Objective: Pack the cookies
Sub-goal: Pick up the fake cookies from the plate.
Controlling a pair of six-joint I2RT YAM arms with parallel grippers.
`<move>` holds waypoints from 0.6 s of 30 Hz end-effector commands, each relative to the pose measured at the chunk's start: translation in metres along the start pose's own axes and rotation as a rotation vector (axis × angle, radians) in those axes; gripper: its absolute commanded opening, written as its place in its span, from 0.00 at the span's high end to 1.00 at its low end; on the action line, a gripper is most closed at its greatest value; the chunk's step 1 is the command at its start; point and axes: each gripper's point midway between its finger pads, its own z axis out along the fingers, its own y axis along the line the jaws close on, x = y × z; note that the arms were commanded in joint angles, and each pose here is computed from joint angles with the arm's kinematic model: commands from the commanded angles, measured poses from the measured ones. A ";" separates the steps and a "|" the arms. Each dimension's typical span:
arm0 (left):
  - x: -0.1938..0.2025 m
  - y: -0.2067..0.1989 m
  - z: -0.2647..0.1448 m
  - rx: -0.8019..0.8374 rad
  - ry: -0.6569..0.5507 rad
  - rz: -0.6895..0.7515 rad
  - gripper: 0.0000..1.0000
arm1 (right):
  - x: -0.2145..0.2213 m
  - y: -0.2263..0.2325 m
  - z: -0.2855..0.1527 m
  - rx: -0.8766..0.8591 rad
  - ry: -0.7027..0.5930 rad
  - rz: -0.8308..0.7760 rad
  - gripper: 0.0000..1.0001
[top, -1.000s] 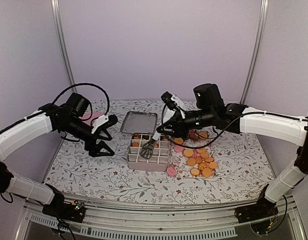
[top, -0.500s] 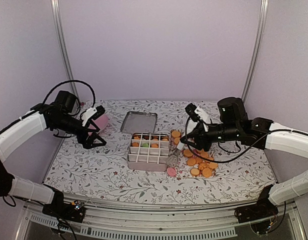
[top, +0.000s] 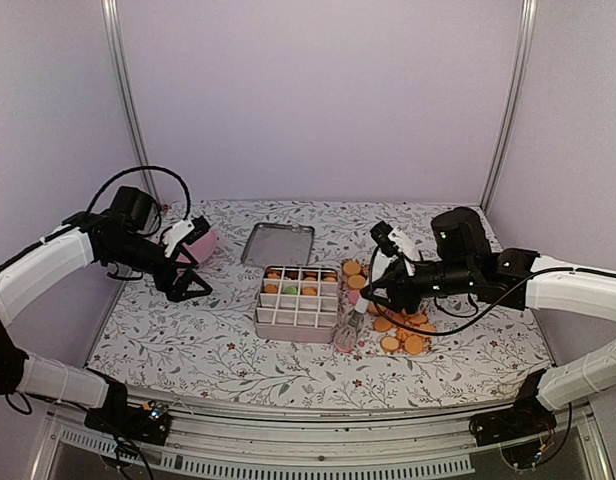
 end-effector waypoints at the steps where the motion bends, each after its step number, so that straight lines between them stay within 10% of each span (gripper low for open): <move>1: -0.003 0.003 -0.005 -0.025 -0.025 0.007 0.01 | -0.009 0.004 0.009 0.006 -0.051 0.010 0.61; 18: -0.006 0.003 -0.008 -0.036 -0.034 0.000 0.01 | 0.011 0.006 0.025 0.120 -0.047 -0.019 0.61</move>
